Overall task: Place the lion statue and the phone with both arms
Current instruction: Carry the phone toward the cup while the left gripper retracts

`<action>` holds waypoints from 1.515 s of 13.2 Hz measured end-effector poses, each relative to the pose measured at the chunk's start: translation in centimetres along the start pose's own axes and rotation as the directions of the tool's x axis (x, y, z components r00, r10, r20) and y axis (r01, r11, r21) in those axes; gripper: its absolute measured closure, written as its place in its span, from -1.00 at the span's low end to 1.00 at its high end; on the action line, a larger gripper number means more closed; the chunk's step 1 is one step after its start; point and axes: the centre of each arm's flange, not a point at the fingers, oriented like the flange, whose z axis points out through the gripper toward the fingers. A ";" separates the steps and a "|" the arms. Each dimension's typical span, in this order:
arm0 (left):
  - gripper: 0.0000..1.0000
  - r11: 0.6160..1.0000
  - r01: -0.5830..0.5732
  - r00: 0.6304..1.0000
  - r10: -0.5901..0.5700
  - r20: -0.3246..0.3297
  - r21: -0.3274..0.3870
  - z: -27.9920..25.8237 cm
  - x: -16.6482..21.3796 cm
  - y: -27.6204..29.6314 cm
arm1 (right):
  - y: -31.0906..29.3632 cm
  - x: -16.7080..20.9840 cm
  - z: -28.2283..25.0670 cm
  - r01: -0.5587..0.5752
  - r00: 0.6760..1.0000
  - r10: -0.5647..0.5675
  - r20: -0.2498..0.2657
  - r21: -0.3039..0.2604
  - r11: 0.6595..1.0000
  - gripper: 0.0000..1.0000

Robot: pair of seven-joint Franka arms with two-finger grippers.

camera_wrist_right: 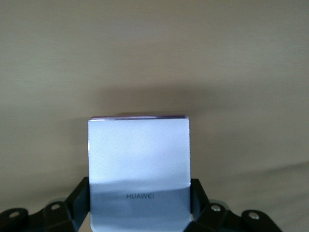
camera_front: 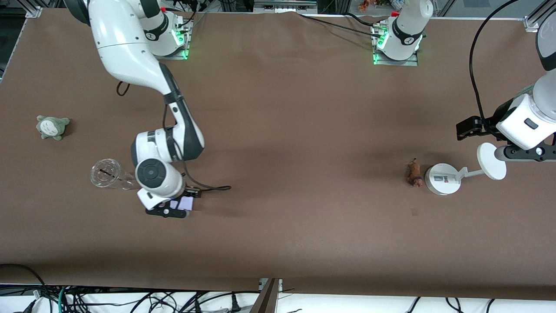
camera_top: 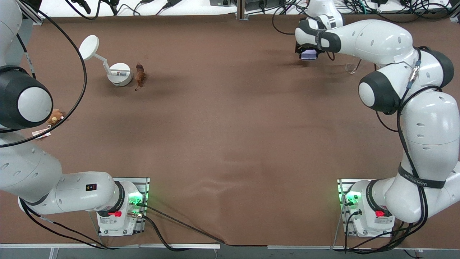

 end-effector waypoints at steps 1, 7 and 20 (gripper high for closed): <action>-1.00 1.000 -0.006 1.000 0.006 -0.013 0.003 -0.5 -0.3 0.5 | 1.5 0.1 0.3 0.005 1.000 -0.005 0.012 -0.001 1.000 -0.70; -1.00 1.000 0.013 0.991 -0.009 -0.132 0.027 -0.8 -6.0 0.4 | 7.8 -1.6 0.2 0.066 0.995 -0.066 0.072 0.011 0.998 -0.70; -1.00 1.000 -0.018 0.992 0.017 -0.127 -0.006 0.3 -7.1 -0.3 | 9.3 -3.9 3.5 0.176 0.979 -0.178 0.101 0.034 0.984 -0.75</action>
